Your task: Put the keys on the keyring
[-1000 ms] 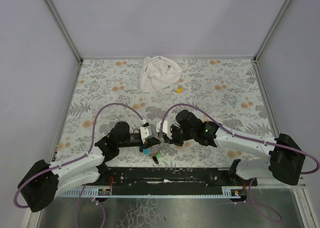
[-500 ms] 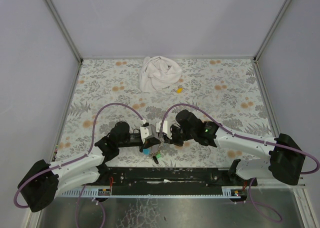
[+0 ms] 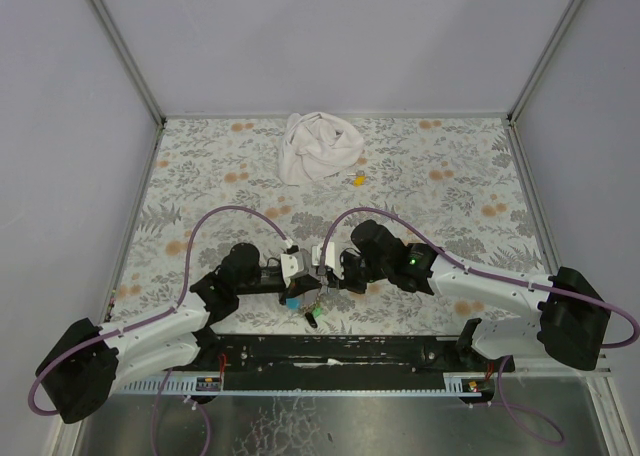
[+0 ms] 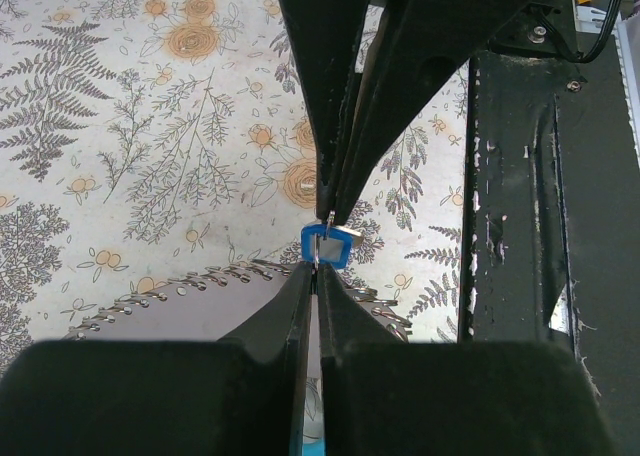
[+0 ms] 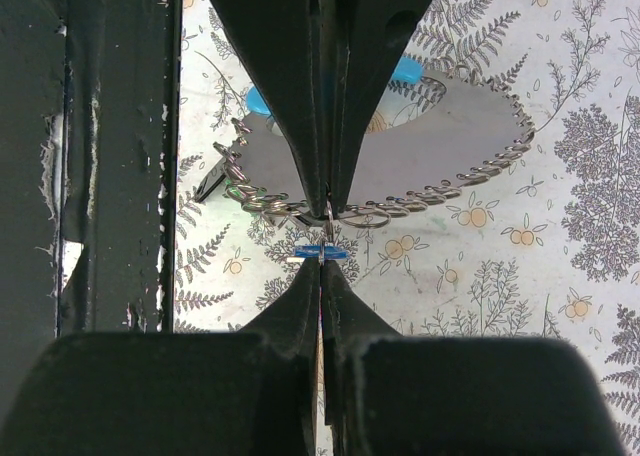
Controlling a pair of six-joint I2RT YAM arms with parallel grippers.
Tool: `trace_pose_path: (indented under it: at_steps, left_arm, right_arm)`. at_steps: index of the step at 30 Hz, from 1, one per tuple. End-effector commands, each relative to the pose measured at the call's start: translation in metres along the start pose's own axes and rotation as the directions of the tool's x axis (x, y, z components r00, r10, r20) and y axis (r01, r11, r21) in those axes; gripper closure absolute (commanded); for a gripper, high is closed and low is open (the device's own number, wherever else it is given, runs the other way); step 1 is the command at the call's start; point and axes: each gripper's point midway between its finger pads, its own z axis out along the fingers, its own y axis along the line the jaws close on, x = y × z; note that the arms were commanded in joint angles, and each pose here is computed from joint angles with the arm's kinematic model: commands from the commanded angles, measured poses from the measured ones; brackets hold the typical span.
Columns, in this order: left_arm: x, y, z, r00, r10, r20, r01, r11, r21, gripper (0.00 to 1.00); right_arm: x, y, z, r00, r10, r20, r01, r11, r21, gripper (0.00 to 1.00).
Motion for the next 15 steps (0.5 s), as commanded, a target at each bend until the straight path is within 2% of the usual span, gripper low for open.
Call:
trace_pose_path:
  at_steps: [1, 15]
  left_arm:
    - [-0.0358, 0.0073, 0.0026, 0.991, 0.081, 0.102, -0.08, 0.997, -0.016, 1.0]
    - [-0.035, 0.0072, 0.0021, 0.992, 0.081, 0.099, -0.08, 0.997, -0.017, 1.0]
  right_arm:
    - [-0.0278, -0.0077, -0.0065, 0.997, -0.028, 0.067, 0.026, 0.999, 0.039, 1.0]
    - [-0.0268, -0.0088, -0.007, 0.998, -0.018, 0.061, 0.015, 0.999, 0.045, 1.0]
